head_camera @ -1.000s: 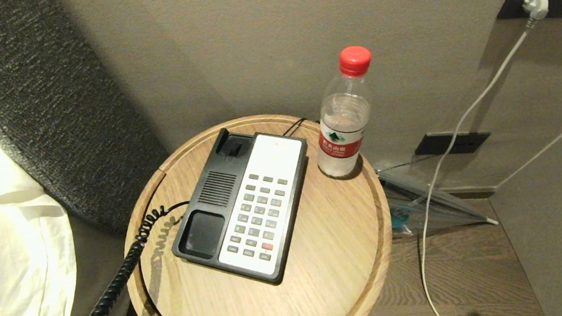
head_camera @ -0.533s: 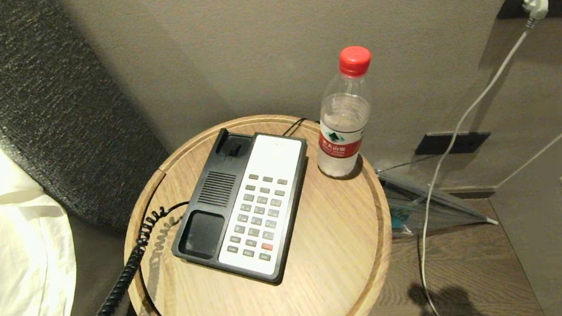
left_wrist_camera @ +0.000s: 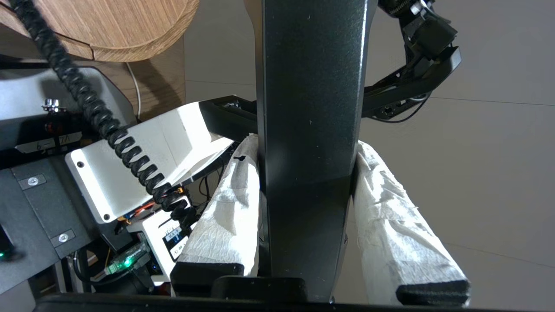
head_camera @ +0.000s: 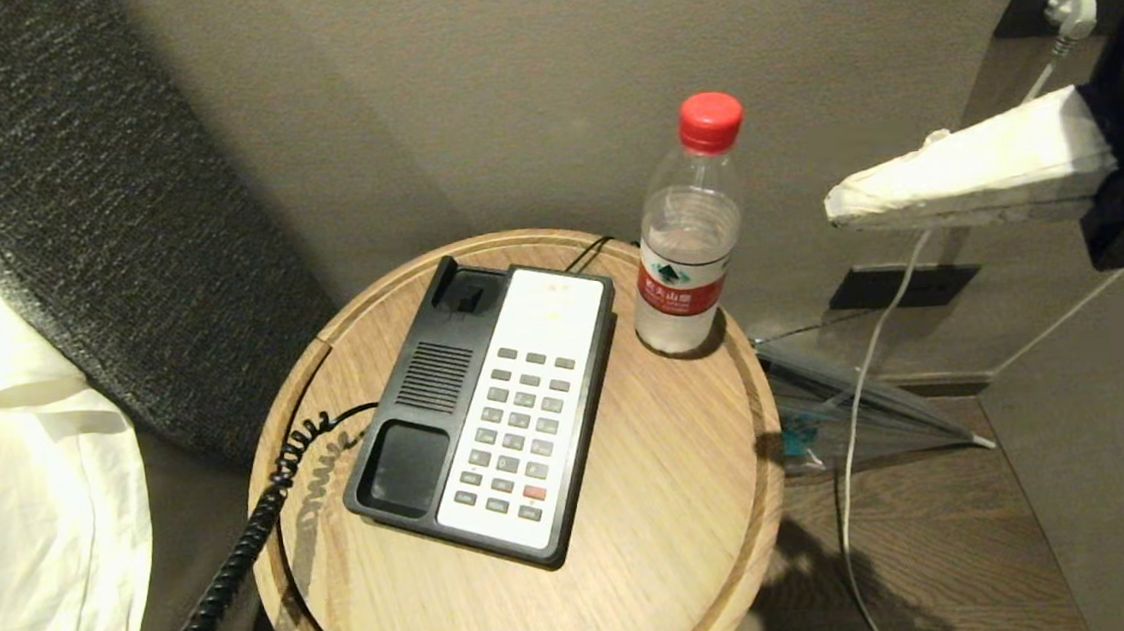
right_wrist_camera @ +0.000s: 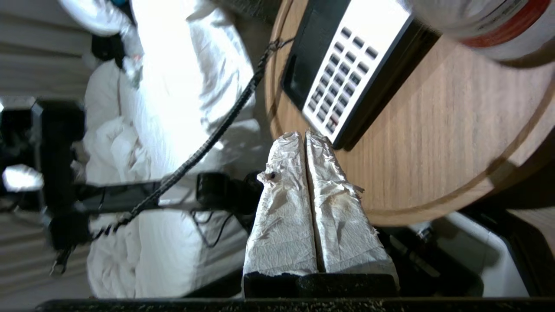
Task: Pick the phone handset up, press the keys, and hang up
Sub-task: Dial the number
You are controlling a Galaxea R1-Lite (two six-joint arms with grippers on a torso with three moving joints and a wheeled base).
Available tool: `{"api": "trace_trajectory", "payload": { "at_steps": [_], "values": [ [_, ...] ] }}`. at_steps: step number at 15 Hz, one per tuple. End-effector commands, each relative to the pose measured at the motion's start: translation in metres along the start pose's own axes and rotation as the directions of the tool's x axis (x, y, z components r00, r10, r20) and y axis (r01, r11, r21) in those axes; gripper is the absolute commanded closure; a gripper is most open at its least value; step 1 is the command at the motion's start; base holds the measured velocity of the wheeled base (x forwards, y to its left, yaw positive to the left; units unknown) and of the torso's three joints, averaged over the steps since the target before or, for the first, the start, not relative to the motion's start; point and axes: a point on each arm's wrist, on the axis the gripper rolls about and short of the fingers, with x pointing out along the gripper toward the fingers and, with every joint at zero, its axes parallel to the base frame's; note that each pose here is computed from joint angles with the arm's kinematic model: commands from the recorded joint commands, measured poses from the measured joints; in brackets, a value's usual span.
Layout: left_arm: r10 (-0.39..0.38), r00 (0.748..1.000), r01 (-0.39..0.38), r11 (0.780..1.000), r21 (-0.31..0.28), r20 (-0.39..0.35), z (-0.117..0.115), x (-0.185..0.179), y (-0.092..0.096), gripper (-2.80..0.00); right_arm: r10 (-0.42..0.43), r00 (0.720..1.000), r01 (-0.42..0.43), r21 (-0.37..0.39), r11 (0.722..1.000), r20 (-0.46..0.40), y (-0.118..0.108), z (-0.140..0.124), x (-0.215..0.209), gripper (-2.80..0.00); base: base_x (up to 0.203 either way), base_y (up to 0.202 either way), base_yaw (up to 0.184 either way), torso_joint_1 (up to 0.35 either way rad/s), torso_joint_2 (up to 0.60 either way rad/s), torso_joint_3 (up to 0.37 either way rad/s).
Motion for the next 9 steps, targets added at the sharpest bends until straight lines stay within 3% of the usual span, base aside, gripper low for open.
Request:
{"api": "trace_trajectory", "payload": {
  "at_steps": [1, 4, 9],
  "values": [
    [0.000, 1.000, 0.000, 1.000, -0.007, -0.004, -0.001, -0.001, 0.001, 0.00, -0.007, 1.000, 0.007, -0.003, 1.000, 0.000, 0.001, -0.001, 0.011, 0.00, 0.000, 0.000, 0.000, 0.000, 0.00, 0.000],
    [0.006, 1.000, -0.006, 1.000, -0.008, -0.008, 0.000, 0.001, 0.001, 0.00, 0.082, 0.995, -0.079, 0.053, 0.995, -0.061, 0.022, -0.014, 0.029, 0.00, 0.000, 0.000, 0.000, 0.000, 0.00, 0.000],
    [0.019, 1.000, -0.019, 1.000, -0.015, -0.017, -0.002, 0.003, 0.005, 0.00, -0.015, 1.000, 0.016, 0.043, 0.999, -0.024, 0.023, -0.031, 0.069, 0.00, 0.000, 0.000, 0.000, 0.000, 0.00, 0.000]
  ]
}}
